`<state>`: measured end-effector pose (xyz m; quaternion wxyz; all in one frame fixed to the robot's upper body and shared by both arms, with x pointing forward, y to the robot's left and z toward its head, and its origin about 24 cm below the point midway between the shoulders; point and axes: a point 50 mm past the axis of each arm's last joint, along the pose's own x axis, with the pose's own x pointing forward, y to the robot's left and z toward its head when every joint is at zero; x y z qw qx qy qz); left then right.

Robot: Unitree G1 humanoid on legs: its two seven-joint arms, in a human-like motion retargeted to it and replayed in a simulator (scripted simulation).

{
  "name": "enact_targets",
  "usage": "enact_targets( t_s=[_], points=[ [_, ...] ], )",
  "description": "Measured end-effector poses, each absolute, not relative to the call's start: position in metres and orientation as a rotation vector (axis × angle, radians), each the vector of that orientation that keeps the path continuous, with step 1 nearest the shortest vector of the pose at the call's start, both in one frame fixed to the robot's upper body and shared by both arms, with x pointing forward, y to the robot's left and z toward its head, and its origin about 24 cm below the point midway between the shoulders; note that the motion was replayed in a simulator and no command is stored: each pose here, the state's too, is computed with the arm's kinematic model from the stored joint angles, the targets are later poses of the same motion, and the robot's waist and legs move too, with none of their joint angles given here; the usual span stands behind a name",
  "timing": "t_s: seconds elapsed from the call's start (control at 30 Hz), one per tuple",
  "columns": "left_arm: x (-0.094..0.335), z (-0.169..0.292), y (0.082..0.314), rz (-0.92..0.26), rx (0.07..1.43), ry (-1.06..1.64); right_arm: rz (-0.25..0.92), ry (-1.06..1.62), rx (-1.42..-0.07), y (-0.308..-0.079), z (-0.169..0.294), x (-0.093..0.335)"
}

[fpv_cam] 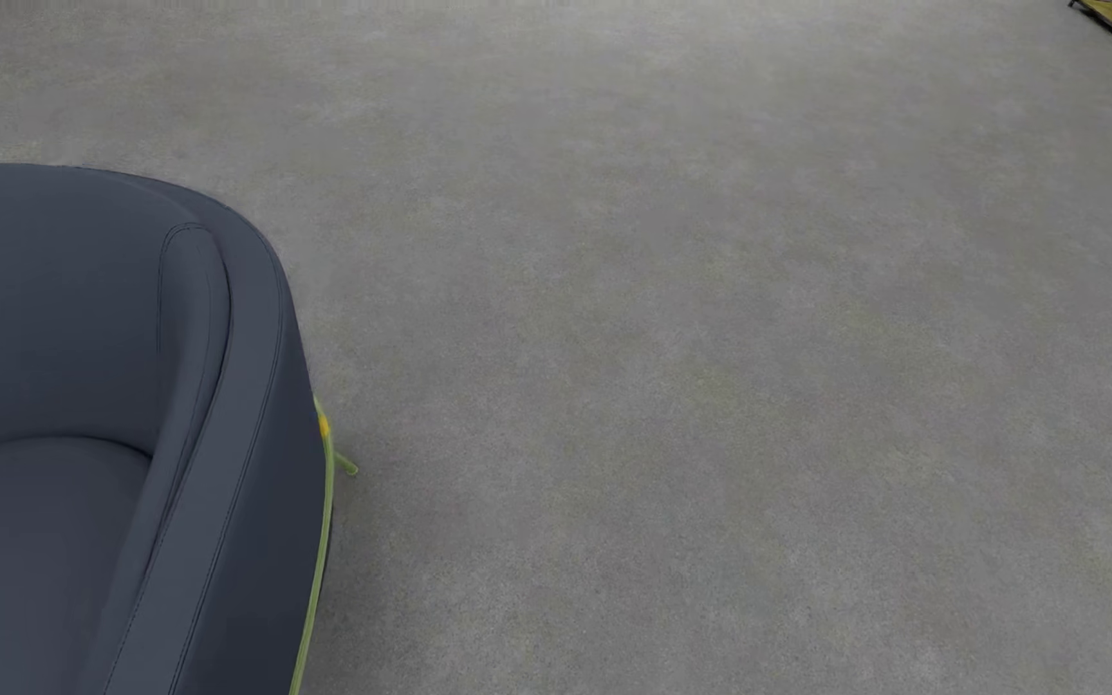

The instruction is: Go around the dark armchair

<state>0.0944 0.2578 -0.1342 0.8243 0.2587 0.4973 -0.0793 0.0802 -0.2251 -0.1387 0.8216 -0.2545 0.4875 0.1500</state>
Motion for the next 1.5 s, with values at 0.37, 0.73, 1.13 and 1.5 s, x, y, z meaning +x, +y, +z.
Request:
enact_targets(
  t_s=[0.37,0.73,1.13,1.5],
  points=[
    [0.073,-0.144,0.252,-0.220,0.561,1.134,0.298,1.262,-0.540,-0.241,-0.151,0.015],
    [-0.021,-0.160,0.246,-0.250,0.514,1.432,0.281,1.265,-0.487,-0.231,-0.153,0.008],
    [0.146,-0.109,0.267,-0.088,0.545,0.885,0.073,0.860,-0.652,-0.295,-0.092,0.158],
    [0.019,-0.159,0.259,-0.174,0.532,1.363,0.171,1.165,-0.588,-0.271,-0.140,0.068]
  ],
)
